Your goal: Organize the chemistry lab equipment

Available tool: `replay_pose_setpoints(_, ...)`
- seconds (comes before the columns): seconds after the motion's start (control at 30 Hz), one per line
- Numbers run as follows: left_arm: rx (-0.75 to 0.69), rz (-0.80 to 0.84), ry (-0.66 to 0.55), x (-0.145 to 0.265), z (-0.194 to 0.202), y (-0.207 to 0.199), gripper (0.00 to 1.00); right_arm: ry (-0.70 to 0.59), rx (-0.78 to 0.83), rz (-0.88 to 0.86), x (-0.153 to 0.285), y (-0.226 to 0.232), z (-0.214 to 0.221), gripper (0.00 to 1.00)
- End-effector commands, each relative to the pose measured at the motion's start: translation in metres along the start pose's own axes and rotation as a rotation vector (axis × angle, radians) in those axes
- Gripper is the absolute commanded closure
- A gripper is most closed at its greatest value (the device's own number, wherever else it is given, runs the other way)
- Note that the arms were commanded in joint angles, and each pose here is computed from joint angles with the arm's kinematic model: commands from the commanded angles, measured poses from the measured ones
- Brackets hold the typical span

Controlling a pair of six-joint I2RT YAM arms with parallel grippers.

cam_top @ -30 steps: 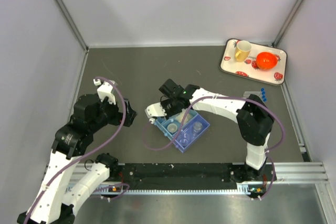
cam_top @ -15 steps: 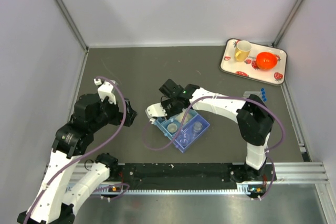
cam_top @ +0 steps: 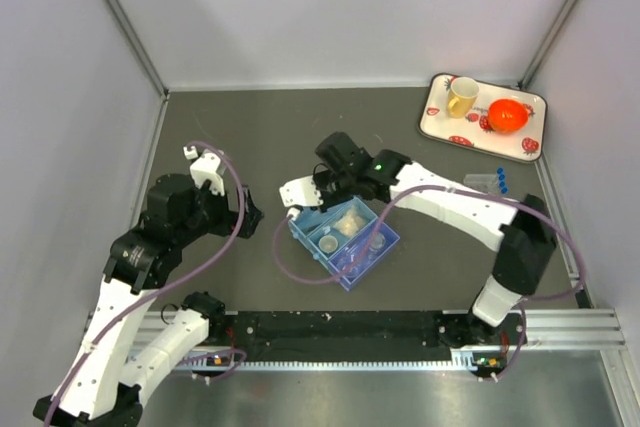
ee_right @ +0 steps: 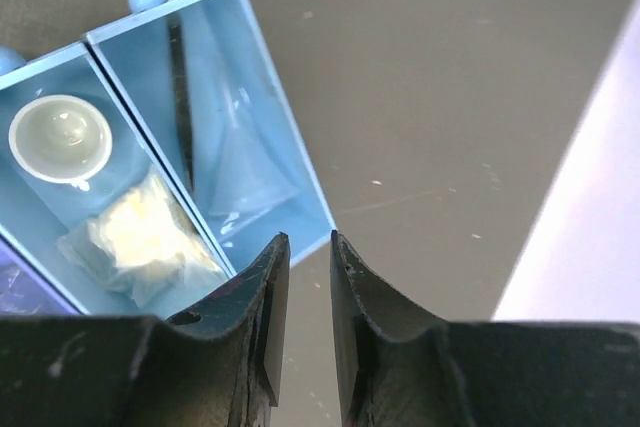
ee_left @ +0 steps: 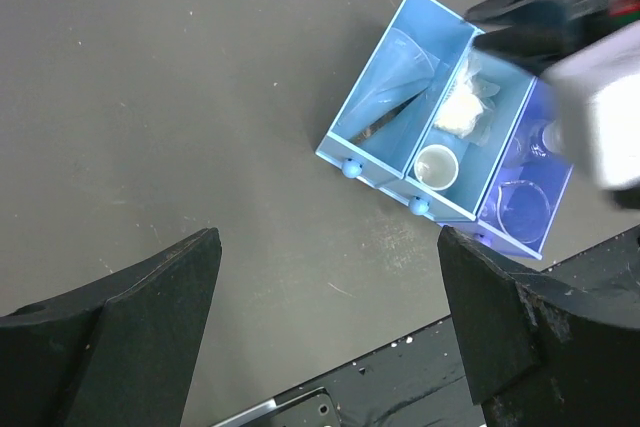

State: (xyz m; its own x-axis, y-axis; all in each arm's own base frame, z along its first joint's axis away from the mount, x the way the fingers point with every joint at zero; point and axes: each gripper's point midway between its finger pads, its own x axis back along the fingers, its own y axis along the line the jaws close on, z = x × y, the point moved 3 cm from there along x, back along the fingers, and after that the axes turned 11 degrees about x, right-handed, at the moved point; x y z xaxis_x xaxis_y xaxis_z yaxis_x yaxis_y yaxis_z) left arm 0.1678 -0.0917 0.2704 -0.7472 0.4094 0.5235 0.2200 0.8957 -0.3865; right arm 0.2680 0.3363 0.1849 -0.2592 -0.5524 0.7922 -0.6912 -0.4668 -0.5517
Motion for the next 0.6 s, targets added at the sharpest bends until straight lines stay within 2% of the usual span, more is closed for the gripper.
replay_pose_setpoints(0.0, -0.01, 0.018, -0.083, 0.006, -0.024, -0.008, 0.05, -0.085, -0.051, 0.223, 0.08, -0.038, -0.019, 0.76)
replay_pose_setpoints(0.13, -0.002, 0.018, -0.086, 0.003, -0.028, -0.01, 0.04, -0.102, -0.15, 0.357, 0.123, -0.049, -0.017, 0.71)
replay_pose_setpoints(0.27, -0.002, 0.047, -0.075, -0.001, -0.03, -0.016, 0.02, -0.109, -0.34, 0.579, 0.171, -0.058, -0.003, 0.68)
replay_pose_setpoints(0.3, -0.003, 0.054, -0.077, -0.002, -0.031, -0.017, 0.01, -0.062, -0.393, 0.643, 0.181, -0.058, 0.008, 0.65)
replay_pose_setpoints(0.37, -0.005, 0.069, -0.081, -0.006, -0.034, -0.019, 0.01, -0.053, -0.494, 0.702, 0.189, -0.05, 0.018, 0.52)
replay_pose_setpoints(0.4, -0.004, 0.073, -0.081, -0.007, -0.035, -0.02, 0.01, -0.037, -0.539, 0.789, 0.208, -0.051, 0.025, 0.43)
replay_pose_setpoints(0.57, -0.009, 0.108, -0.101, -0.021, -0.047, -0.028, 0.01, 0.09, -0.754, 0.96, 0.236, -0.025, 0.059, 0.25)
